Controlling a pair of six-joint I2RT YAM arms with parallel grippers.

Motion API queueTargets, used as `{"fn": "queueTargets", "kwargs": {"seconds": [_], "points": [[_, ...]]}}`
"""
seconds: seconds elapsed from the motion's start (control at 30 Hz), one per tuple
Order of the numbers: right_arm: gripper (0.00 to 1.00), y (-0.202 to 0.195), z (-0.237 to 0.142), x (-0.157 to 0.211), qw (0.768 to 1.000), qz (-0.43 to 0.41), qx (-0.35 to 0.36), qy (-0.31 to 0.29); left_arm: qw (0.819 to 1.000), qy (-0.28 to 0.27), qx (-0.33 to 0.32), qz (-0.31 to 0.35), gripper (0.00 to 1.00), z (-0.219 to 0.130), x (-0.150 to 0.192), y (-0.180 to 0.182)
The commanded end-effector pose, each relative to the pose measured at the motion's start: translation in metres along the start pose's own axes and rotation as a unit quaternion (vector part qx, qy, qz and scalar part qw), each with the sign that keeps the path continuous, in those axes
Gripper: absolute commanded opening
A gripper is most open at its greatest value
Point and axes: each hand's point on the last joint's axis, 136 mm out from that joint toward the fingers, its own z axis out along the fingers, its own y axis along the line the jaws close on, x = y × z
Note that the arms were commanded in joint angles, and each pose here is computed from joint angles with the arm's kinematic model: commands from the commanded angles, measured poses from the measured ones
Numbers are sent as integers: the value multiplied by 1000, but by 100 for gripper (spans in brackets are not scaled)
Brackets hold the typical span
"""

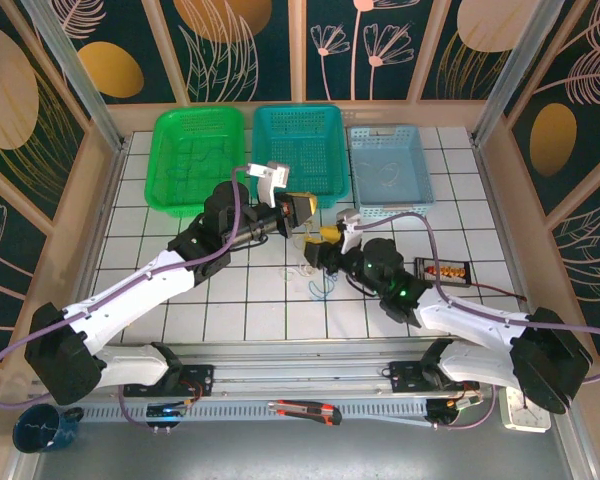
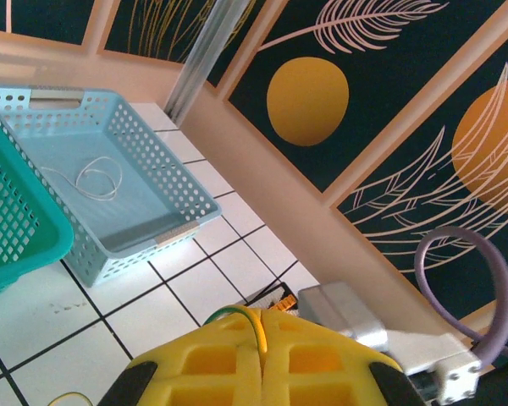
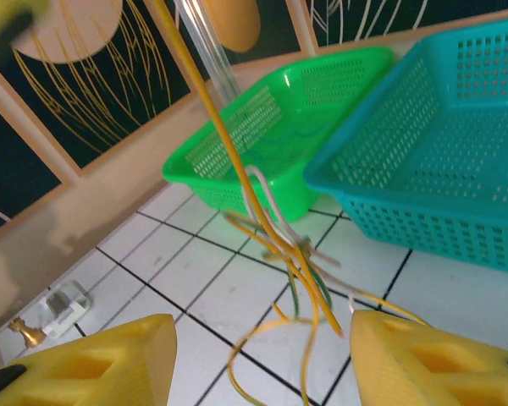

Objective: Untangle the cables

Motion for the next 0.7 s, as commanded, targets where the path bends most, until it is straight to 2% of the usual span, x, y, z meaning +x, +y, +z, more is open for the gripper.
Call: {"fn": "queueTargets", "kwargs": {"seconds": [0.0,0.4,0.47,0.67], "points": [[56,11,2,-32,999,-19,-6,-42,1000,-9,19,-4,0,2,-2,-7],[54,0,32,-61,995,-19,23,-90,999,-12,33,-14,0,0,-4,-12],[51,-4,35,-64,995,-12,25,-100,999,-12,34,-16,0,0,-3,-13],[28,-14,44,-54,996,-2,28,-89,998,-19,48,-26,0,-3,-5,-17]]}}
